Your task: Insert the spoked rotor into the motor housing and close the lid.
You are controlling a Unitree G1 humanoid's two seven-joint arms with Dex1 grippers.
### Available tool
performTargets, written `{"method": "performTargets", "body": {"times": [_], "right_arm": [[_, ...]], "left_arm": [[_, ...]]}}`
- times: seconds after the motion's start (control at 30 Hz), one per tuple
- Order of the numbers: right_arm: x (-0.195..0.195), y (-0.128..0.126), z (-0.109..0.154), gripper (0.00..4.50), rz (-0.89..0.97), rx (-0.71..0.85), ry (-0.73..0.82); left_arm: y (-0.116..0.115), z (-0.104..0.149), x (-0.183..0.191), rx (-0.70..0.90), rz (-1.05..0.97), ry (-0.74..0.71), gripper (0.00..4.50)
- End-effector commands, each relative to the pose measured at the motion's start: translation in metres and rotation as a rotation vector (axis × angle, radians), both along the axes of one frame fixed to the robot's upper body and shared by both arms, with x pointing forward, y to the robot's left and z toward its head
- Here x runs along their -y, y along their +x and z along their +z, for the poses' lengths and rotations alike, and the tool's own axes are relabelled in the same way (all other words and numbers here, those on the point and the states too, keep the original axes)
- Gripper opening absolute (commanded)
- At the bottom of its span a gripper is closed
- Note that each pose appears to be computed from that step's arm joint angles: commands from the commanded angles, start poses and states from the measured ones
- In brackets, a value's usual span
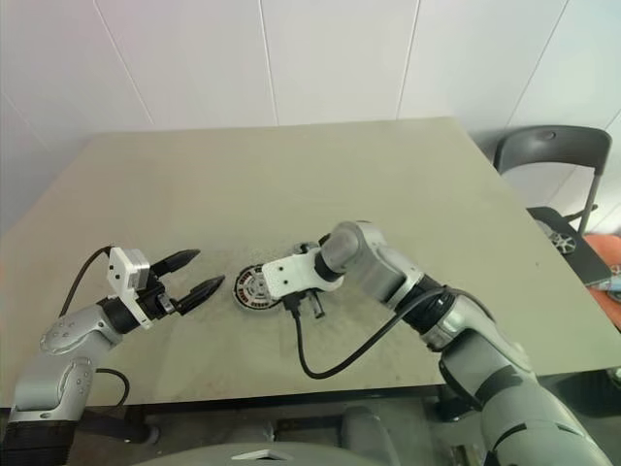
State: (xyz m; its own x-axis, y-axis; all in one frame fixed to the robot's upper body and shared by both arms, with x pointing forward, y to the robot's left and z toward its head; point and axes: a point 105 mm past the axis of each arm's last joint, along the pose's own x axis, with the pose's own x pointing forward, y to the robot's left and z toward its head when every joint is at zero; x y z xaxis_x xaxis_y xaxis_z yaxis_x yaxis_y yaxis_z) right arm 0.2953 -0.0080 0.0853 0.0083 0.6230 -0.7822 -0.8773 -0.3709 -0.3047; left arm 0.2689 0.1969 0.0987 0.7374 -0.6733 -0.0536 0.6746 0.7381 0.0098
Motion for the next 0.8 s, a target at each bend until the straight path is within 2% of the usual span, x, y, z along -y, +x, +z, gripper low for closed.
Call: {"method": "performTargets", "body": {"times": [0.03,0.13,0.2,0.33,0.43,0.53,0.57,0.6,0.67,0.8], "right_arm": [[-0.003,0.002,0.009,0.22,-0.028,-0.014,0.05],[0.0,0.002,0.01,0.22,-0.038,-0.031,0.053],[0.003,0.0,0.01,0.59,-0.037,-0.041,0.049],[0.003,0.001,0.018,1.76,-0.077,-0.083,0.104],[-0.002,0.008,0.038,2.76,-0.221,-0.242,0.272],[0.002,0.02,0.06,2.76,-0.387,-0.401,0.445],[0.007,0.032,0.066,2.76,-0.493,-0.448,0.514],[0.022,0.054,0.067,2.76,-0.685,-0.491,0.589],[0.052,0.079,0.06,2.76,-0.951,-0.552,0.665],[0.089,0.088,0.043,2.76,-1.198,-0.598,0.692]], "left_arm": [[0.001,0.014,0.003,0.053,-0.018,-0.001,4.5],[0.002,0.014,0.003,0.053,-0.018,0.001,4.5],[0.002,0.014,0.003,0.053,-0.019,0.001,4.5],[0.002,0.014,0.003,0.054,-0.022,0.001,4.5],[0.001,0.013,0.004,0.054,-0.024,-0.002,4.5],[-0.001,0.011,0.004,0.051,-0.023,-0.004,4.5],[-0.001,0.011,0.004,0.05,-0.022,-0.005,4.5],[-0.002,0.01,0.004,0.049,-0.021,-0.007,4.5],[-0.003,0.008,0.004,0.045,-0.02,-0.01,4.5],[-0.005,0.002,0.003,0.034,-0.025,-0.015,4.5]]}}
